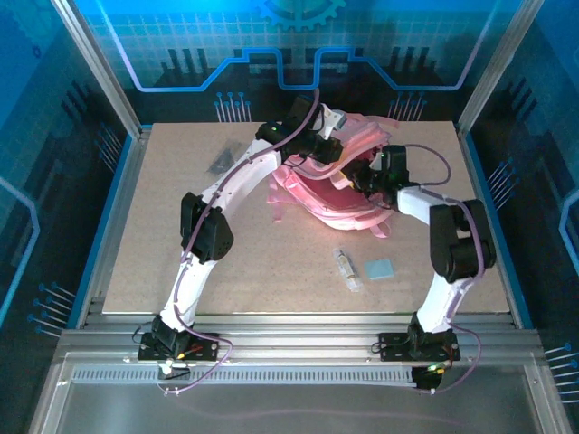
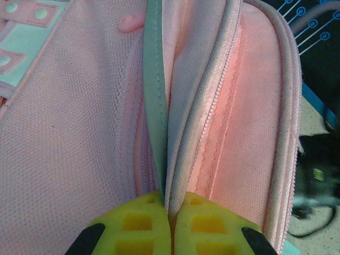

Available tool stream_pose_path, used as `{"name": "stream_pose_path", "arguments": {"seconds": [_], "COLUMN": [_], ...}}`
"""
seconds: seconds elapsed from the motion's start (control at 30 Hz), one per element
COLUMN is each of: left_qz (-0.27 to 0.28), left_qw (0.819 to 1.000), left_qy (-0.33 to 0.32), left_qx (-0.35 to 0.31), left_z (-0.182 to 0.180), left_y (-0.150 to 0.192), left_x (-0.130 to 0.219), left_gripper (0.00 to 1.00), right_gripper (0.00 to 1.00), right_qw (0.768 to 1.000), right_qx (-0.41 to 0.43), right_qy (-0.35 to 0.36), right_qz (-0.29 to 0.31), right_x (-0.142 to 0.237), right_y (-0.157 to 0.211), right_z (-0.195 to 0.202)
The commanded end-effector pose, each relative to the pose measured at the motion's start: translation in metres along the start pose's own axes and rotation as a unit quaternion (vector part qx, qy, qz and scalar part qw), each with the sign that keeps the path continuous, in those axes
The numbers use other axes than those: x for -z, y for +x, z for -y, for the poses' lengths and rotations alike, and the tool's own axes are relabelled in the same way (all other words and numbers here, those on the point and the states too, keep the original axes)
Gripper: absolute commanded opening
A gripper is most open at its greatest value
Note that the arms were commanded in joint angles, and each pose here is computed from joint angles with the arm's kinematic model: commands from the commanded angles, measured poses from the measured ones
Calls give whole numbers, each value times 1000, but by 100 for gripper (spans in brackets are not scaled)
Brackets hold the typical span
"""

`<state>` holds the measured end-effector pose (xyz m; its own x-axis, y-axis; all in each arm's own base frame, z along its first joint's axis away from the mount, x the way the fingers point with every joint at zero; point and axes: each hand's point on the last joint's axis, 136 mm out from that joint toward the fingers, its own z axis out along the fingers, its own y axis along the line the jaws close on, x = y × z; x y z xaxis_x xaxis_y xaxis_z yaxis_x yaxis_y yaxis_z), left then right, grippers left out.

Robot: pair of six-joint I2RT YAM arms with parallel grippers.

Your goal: Pack books, pencil case, and school supplies into a backpack

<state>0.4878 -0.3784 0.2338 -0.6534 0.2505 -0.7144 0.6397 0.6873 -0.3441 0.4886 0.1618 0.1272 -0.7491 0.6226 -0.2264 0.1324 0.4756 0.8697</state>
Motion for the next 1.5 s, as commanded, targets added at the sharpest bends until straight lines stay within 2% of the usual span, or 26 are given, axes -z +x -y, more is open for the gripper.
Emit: {"name": "stream_pose_path", "arguments": {"seconds": [0.0,0.1,0.23,0.37,0.57,0.8,1.0,1.03,1.1,1.13,1.2,1.3,1.47], "left_qz": [81,74,68,67,68,66,44,43,41,42,48,61,51], "left_qw": [995,995,996,997,997,997,999,999,999,999,999,997,988], "left_qy": [52,50,47,35,30,29,26,19,5,-2,-17,-48,-144], "left_qx": [-41,-41,-37,-31,-24,-14,-4,-4,0,3,7,9,16], "left_z": [39,37,34,29,25,21,15,12,5,1,-10,-35,-109], "left_y": [-51,-47,-42,-40,-40,-37,-20,-18,-14,-12,-11,-11,-2], "left_x": [38,34,31,29,26,18,7,8,10,12,21,36,60], "left_gripper": [0,0,0,0,0,0,1,11,50,63,97,99,99], "right_gripper": [20,23,37,69,92,95,95,95,98,100,100,100,100], "right_qw": [999,999,999,998,992,977,956,953,945,943,944,947,955], "right_qx": [10,-4,-39,-51,-21,31,115,124,147,155,165,168,160], "right_qy": [-40,-36,1,36,121,211,265,272,286,287,279,267,246], "right_qz": [30,19,8,16,18,11,50,54,64,68,67,60,48], "right_x": [-22,-39,-45,-26,30,103,175,183,200,206,214,218,215], "right_y": [-22,-26,-26,-25,-21,-19,-21,-21,-20,-19,-15,-7,9], "right_z": [-19,-7,21,38,47,50,31,29,21,17,9,4,5]}}
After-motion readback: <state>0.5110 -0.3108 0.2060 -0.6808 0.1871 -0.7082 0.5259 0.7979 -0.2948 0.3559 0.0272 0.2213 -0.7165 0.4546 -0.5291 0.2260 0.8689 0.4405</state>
